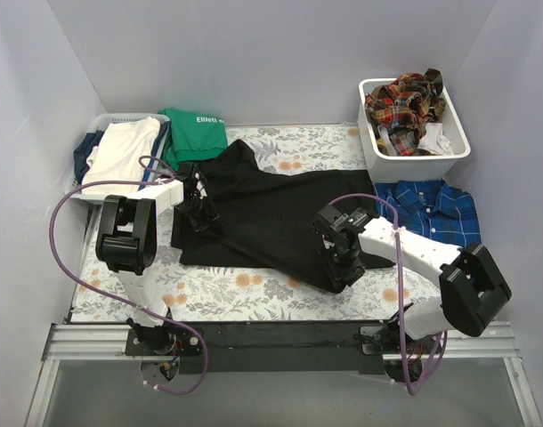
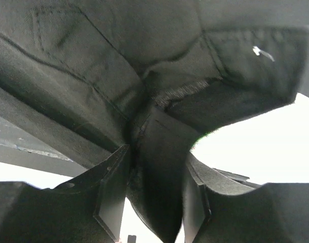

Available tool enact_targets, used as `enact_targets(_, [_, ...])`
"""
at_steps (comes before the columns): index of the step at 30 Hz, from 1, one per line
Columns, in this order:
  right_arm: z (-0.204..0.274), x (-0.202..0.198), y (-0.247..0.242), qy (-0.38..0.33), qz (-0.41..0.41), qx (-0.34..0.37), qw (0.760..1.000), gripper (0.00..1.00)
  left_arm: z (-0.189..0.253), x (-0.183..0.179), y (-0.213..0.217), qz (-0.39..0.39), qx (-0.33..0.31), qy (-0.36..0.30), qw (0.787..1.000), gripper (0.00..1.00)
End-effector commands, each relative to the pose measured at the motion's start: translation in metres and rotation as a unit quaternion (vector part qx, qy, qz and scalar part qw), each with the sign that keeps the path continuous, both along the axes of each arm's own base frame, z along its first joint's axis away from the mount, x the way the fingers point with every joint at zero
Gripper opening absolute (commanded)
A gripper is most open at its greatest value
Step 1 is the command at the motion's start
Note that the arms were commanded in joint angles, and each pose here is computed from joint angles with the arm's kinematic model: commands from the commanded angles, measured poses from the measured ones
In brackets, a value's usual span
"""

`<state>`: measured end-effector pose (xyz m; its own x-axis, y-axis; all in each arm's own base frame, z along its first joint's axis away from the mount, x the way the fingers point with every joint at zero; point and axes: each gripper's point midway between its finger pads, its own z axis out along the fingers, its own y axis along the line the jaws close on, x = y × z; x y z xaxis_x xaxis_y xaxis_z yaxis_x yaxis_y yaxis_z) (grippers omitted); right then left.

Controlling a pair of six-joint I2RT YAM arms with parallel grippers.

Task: Fold and stack the long sleeve shirts
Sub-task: Fold the shirt

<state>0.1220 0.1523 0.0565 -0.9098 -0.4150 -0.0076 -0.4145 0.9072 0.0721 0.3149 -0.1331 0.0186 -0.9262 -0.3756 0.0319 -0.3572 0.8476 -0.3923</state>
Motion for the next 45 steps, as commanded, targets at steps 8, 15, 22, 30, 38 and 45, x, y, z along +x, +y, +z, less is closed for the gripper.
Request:
enact_targets(8, [0.101, 0.032, 0.006, -0.193, -0.067, 0.120, 0.971, 0.46, -0.028, 0.005, 0.017, -0.008, 0.061, 0.007, 0.998, 0.25])
enact_targets(15, [0.091, 0.033, -0.002, -0.204, -0.094, 0.112, 0.968, 0.47, -0.029, 0.006, 0.018, -0.010, 0.065, 0.008, 0.998, 0.25])
enact_targets(22, [0.049, 0.058, 0.011, -0.152, -0.071, 0.020, 0.986, 0.46, -0.028, 0.003, 0.018, -0.012, 0.062, 0.008, 0.998, 0.25])
enact_targets(30, [0.042, 0.098, 0.020, -0.176, -0.068, -0.014, 0.982, 0.51, -0.022, 0.007, 0.017, -0.013, 0.062, 0.000, 0.998, 0.25])
enact_targets(38, [0.016, 0.093, 0.026, -0.137, -0.039, 0.000, 0.990, 0.57, -0.023, 0.006, 0.018, -0.012, 0.063, 0.000, 0.998, 0.25])
enact_targets(45, [0.001, 0.072, 0.030, -0.086, -0.032, 0.018, 0.996, 0.45, -0.025, 0.003, 0.018, -0.012, 0.063, 0.004, 0.998, 0.25])
